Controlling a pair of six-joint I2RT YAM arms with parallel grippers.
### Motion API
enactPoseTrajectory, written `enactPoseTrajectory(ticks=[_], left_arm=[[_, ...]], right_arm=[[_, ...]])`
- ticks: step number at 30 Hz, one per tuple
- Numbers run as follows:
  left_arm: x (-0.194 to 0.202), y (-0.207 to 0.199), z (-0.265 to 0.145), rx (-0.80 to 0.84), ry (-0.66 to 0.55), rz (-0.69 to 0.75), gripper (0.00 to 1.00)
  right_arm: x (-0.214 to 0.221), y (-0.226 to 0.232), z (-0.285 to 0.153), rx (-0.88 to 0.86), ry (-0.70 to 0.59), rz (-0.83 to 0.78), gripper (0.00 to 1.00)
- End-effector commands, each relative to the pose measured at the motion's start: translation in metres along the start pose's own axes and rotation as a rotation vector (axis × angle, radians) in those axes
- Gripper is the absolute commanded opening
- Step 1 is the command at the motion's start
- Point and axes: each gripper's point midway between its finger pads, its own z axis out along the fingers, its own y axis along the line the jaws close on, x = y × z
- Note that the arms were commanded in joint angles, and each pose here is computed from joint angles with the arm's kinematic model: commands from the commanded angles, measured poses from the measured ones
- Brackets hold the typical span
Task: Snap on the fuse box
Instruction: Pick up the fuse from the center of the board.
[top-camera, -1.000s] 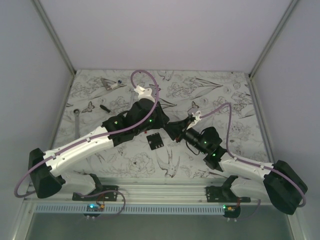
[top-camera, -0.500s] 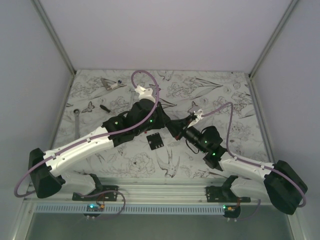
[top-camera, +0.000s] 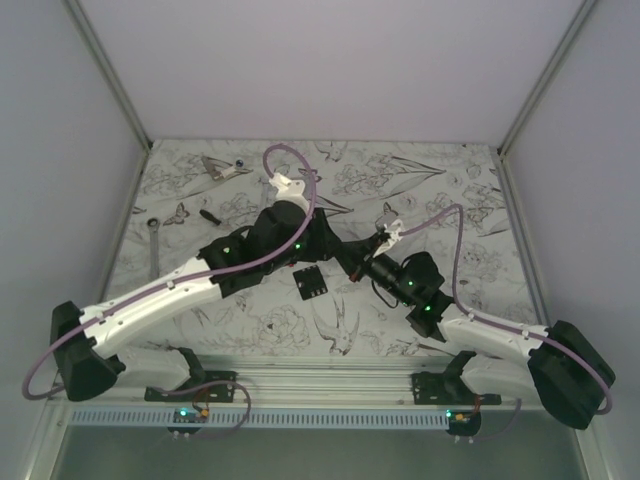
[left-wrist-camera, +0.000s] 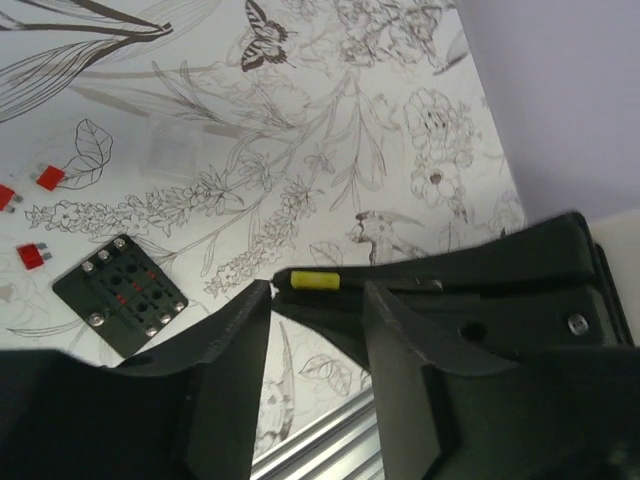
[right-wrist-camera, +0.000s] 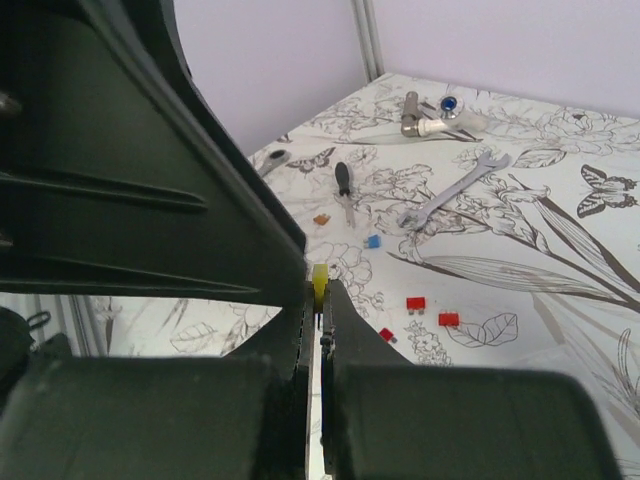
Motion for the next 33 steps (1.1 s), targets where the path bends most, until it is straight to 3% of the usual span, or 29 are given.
enactPoseTrajectory(ticks=[1,15,22,33], left_arm=[[-0.002,-0.010,-0.026,0.133,0.016,0.129,0.48],[0.021,-0.012,-0.105,0.535,0.132,0.444,0.52],[0.034,-0.008,-0.108,0.587,0.179,0.533,0.39],[0.048,-0.024,-0.101,0.717,0.266,0.580,0.31]], right_arm=[[-0.014,0.019,0.003,-0.105,-0.001,-0.099,0.00],[-0.007,0.066,-0.026,-0.587,0.167,-0.244,0.00],[-0.016,0.084,-0.040,-0.714,0.172,-0.263,0.00],[-0.012,0.090,-0.041,-0.772,0.201,-0.237,0.00]])
